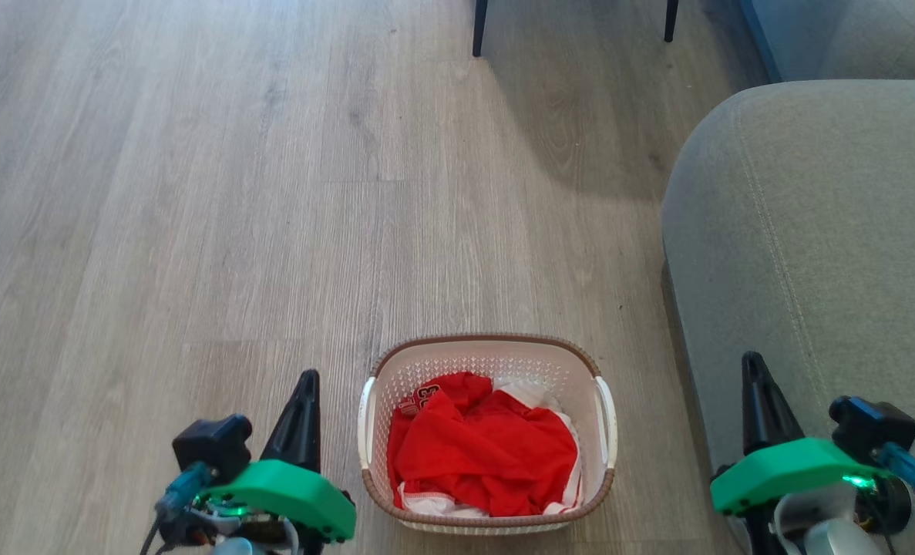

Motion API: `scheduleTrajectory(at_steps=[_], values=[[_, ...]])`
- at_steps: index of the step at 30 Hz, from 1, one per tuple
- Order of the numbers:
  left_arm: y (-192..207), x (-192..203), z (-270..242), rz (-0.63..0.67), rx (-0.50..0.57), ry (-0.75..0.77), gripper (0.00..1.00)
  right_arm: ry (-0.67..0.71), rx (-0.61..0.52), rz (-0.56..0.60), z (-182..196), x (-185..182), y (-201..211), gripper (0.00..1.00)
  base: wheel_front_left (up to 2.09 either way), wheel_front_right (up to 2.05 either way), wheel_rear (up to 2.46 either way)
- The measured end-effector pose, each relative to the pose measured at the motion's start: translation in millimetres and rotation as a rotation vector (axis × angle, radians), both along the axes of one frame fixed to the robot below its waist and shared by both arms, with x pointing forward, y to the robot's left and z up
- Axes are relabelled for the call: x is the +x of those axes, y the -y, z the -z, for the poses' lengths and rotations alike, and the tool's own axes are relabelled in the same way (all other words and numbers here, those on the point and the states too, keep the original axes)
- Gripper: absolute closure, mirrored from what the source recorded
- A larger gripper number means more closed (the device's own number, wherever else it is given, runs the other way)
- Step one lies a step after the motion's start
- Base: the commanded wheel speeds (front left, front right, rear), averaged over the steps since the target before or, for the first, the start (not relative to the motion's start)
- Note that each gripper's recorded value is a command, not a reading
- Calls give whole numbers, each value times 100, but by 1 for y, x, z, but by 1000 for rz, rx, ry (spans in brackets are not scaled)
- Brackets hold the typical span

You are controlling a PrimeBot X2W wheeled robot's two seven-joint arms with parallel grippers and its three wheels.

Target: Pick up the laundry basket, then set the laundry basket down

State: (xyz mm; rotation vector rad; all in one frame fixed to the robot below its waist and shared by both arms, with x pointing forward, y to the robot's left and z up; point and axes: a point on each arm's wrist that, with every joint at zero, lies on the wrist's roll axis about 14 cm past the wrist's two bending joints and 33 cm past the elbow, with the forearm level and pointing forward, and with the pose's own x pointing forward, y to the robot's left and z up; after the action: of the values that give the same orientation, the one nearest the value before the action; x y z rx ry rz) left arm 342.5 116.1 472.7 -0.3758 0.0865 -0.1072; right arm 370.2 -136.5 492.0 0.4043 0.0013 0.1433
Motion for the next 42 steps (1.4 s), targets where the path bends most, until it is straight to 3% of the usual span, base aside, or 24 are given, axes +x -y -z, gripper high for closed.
scheduleTrajectory(at_steps=[42], values=[[-28, 11, 11, -102, -451, -129, 100, -127, 446, 114, 13, 1, 31, 100, 0, 0, 0]])
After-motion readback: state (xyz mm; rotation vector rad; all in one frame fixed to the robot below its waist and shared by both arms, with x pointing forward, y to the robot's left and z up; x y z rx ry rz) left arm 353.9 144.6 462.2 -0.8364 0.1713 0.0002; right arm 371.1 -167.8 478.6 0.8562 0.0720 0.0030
